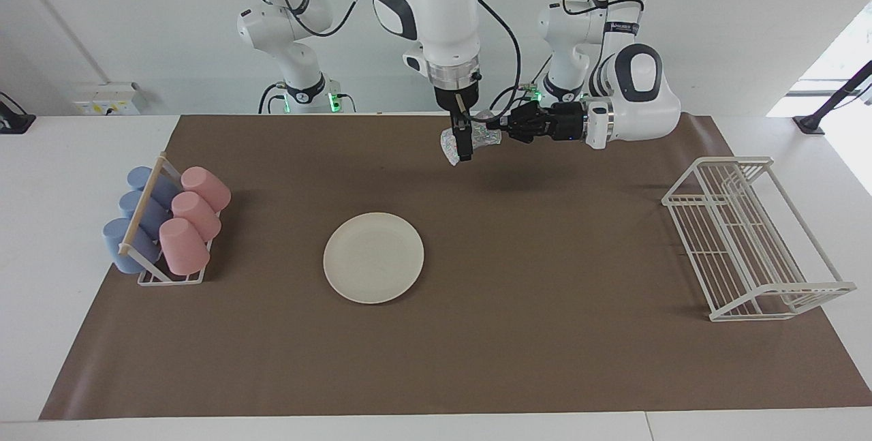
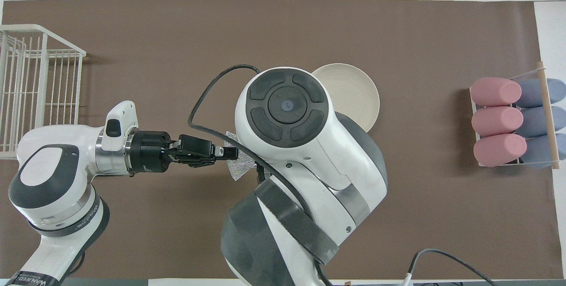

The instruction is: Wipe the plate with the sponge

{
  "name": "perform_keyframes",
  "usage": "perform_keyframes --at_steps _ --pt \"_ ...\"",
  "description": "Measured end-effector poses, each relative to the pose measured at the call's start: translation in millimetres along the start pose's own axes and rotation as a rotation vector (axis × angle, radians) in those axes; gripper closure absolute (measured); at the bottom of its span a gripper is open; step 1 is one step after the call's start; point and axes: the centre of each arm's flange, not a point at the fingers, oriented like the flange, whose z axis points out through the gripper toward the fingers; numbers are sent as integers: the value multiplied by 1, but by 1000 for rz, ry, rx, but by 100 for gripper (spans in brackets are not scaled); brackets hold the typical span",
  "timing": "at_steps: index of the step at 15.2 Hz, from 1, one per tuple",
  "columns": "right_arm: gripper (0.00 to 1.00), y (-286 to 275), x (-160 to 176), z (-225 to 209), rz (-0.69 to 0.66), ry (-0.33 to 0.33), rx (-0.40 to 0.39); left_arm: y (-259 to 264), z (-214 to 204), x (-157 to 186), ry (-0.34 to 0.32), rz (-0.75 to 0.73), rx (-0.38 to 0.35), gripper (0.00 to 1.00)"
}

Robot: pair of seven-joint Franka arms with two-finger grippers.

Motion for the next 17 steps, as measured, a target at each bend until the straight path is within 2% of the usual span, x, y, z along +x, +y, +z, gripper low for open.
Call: perform_keyframes --at_steps 5,6,7,8,11,15,16,17 --pt "0 5 3 9 0 3 4 0 0 0 2 -1 -4 97" --pt "6 6 3 9 0 3 5 0 0 0 2 -1 -4 97" --pt "6 6 3 8 1 -1 6 0 0 0 2 -1 -4 97" --pt "11 5 2 8 3 -15 10 0 0 0 2 -1 -4 97" --pt "44 3 -3 5 9 -65 29 0 0 0 3 -1 -6 97" --pt "80 2 -2 6 14 -73 28 1 -2 1 9 -2 -8 97" --pt "87 2 -2 5 14 -74 28 1 -1 1 10 -2 -8 97" --pt "88 1 -2 5 15 -75 28 1 -1 1 10 -2 -8 97"
